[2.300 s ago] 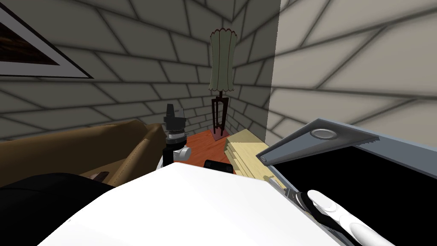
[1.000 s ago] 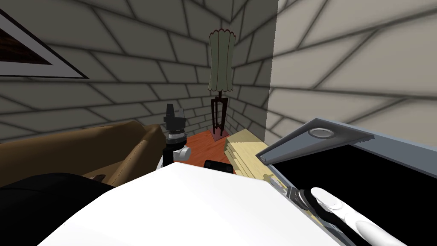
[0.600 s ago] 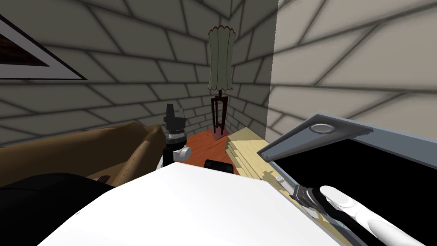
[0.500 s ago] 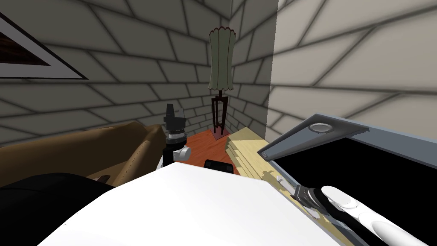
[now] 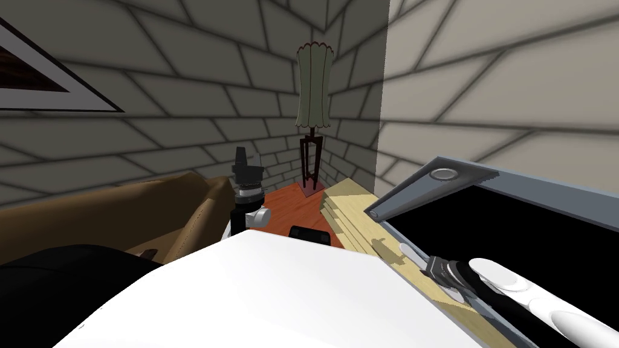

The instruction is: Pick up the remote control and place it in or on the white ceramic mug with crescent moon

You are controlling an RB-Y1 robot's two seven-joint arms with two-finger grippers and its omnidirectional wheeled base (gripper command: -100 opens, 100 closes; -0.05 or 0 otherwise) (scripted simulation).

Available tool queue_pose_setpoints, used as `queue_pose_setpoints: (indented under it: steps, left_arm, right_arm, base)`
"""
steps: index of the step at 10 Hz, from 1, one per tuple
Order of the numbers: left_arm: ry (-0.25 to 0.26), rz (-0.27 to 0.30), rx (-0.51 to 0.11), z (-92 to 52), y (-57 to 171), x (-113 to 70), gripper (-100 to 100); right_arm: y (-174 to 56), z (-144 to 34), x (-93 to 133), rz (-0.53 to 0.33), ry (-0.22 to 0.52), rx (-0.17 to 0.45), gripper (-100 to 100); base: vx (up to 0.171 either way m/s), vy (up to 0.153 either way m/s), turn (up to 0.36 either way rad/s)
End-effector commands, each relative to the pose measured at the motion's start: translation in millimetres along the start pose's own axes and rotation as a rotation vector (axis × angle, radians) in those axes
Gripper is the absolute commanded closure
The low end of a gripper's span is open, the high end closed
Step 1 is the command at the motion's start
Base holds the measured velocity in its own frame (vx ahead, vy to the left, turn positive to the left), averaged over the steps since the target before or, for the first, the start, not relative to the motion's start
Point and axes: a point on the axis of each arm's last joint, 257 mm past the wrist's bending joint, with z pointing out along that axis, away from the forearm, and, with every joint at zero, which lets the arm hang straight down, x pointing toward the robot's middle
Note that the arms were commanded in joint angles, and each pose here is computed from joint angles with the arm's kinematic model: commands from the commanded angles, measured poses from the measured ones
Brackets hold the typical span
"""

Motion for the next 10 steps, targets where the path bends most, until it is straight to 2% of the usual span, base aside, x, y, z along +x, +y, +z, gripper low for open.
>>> queue_pose_setpoints:
  steps: [1,2,3,4,5,6,7,8,10]
  left_arm:
    - [0.000,0.000,0.000,0.0,0,0.0,0]
    - [0.000,0.000,0.000,0.0,0,0.0,0]
    - [0.000,0.000,0.000,0.0,0,0.0,0]
    - [0.000,0.000,0.000,0.0,0,0.0,0]
    - [0.000,0.000,0.000,0.0,0,0.0,0]
    - [0.000,0.000,0.000,0.0,0,0.0,0]
    - [0.000,0.000,0.000,0.0,0,0.0,0]
    - [0.000,0.000,0.000,0.0,0,0.0,0]
    - [0.000,0.000,0.000,0.0,0,0.0,0]
  right_arm:
    - [-19,-14.8,-4,-0.001,-0.010,0.029,100]
    - [-19,-14.8,-4,-0.001,-0.010,0.029,100]
    - [-36,-26.3,-11,-0.003,-0.023,0.053,100]
    - [-36,-26.3,-11,-0.003,-0.023,0.053,100]
    - [-62,-46.1,-29,-0.010,-0.062,0.092,100]
    - [-73,-54.8,-40,-0.015,-0.084,0.106,100]
    - [-73,-54.8,-40,-0.015,-0.084,0.106,100]
    - [-91,-70.7,-62,-0.026,-0.131,0.130,100]
    - [-91,-70.7,-62,-0.026,-0.131,0.130,100]
  base:
    - [-0.054,0.036,-0.063]
    - [-0.050,0.044,-0.043]
    - [-0.056,0.048,-0.094]
    - [-0.050,0.046,-0.057]
    - [-0.095,0.065,-0.182]
    - [-0.148,0.074,-0.183]
    - [-0.111,0.051,-0.037]
    - [-0.108,0.025,-0.183]
    - [-0.062,0.012,-0.044]
